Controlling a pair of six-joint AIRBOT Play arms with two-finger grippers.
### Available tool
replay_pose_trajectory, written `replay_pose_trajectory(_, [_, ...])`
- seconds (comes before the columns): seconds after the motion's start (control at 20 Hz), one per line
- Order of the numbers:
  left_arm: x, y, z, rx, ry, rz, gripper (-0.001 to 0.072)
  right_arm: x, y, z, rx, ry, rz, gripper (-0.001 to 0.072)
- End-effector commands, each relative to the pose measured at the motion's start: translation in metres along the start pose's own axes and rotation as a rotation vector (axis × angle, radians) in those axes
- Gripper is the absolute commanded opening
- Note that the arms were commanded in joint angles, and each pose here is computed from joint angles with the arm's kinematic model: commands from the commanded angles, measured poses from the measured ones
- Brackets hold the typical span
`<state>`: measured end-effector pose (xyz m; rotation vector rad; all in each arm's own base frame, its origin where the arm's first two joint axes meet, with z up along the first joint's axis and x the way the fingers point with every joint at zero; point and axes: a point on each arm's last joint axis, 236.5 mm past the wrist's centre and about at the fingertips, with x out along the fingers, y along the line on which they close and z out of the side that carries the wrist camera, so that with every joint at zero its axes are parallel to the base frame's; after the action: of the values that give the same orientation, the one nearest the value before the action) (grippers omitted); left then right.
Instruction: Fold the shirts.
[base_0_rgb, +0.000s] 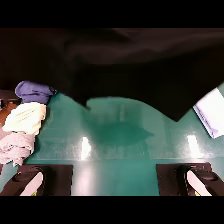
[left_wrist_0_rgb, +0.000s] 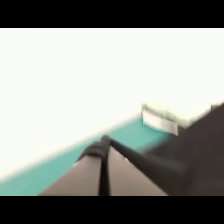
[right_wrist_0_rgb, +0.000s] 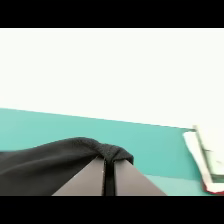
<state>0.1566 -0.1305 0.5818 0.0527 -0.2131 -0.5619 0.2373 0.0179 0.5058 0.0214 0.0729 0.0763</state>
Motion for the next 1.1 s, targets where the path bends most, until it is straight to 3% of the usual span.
replay_pose_trajectory(0.0, [-0.028,-0.006,0.029,0.037,-0.103,0.069,0.0021,-0.024,-0.034,-0.008,-0.003,0.079,-0.165,0.0019])
replay_pose_trajectory(0.2, [0.017,0.068,-0.068,-0.118,0.192,0.209,0.0021,0.038,-0.054,-0.090,0.030,0.406,-0.183,0.0019])
replay_pose_trajectory(0.45, [0.073,0.103,-0.320,-0.488,0.842,0.108,0.0022,0.118,-0.072,-0.267,0.102,1.033,-0.167,0.0019])
replay_pose_trajectory(0.65, [0.085,0.120,-0.470,-0.684,1.119,0.101,0.0022,0.158,-0.082,-0.372,0.139,1.331,-0.153,0.0019])
replay_pose_trajectory(0.85, [0.116,0.153,-0.549,-0.720,1.127,0.150,0.0023,0.218,-0.091,-0.429,0.146,1.326,-0.147,0.0019])
replay_pose_trajectory(1.05, [0.160,0.205,-0.562,-0.688,0.909,0.283,0.0022,0.278,-0.093,-0.441,0.132,1.149,-0.152,0.0019])
